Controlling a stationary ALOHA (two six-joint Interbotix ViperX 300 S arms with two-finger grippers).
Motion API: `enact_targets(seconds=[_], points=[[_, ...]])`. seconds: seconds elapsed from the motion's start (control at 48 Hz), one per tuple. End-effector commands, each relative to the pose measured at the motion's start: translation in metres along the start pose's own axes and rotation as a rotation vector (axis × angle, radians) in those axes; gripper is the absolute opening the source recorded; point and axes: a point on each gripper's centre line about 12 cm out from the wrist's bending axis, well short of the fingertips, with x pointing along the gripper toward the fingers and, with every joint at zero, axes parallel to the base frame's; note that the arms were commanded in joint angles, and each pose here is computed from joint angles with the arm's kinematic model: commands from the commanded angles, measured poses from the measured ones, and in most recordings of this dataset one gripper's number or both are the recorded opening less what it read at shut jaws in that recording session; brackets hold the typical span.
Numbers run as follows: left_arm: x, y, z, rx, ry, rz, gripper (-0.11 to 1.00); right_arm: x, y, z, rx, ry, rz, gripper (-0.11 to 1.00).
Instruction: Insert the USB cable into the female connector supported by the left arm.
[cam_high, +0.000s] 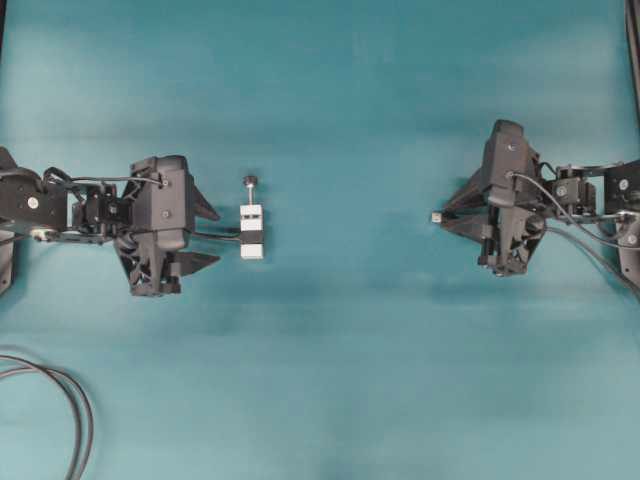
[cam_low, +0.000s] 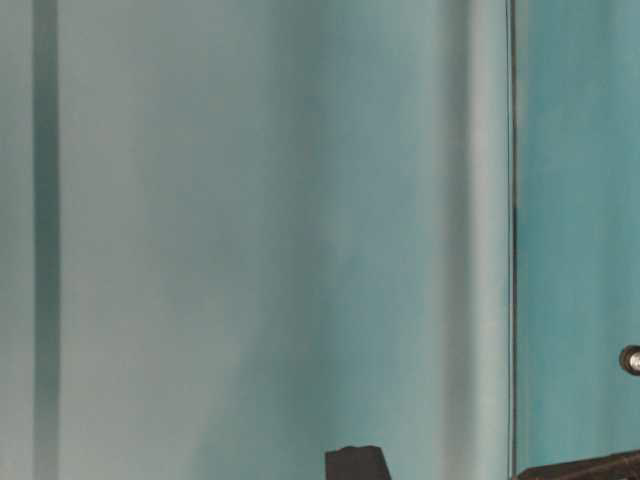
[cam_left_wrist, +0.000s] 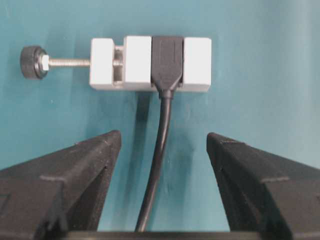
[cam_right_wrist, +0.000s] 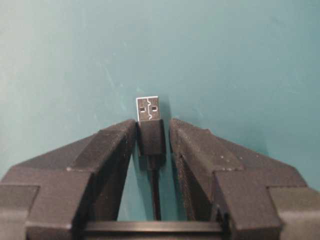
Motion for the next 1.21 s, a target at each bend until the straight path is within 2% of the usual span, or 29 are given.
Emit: enact_targets(seconds=[0.0, 0.187, 0.395, 0.791, 1.186], points=[[-0.001, 0.001, 0.008, 0.014, -0.017, 0.001, 0.81, 0.003, 0.0, 0.003, 0.006, -0.005, 0.0, 0.42], [-0.001, 0.001, 0.007, 0.014, -0.008, 0.001, 0.81, -0.001, 0.006, -0.012, -0.013, 0.055, 0.015, 0.41], [-0.001, 0.001, 0.007, 0.014, -0.008, 0.001, 0.81, -0.002, 0.015, -0.015, -0.017, 0.073, 0.042, 0.33], [-0.001, 0.001, 0.008, 0.013, -0.011, 0.001, 0.81, -0.005, 0.014, -0.018, -0.008, 0.11, 0.033, 0.41], [-0.001, 0.001, 0.008, 0.013, -0.011, 0.001, 0.81, -0.016, 0.015, -0.009, -0.008, 0.086, 0.036, 0.41]])
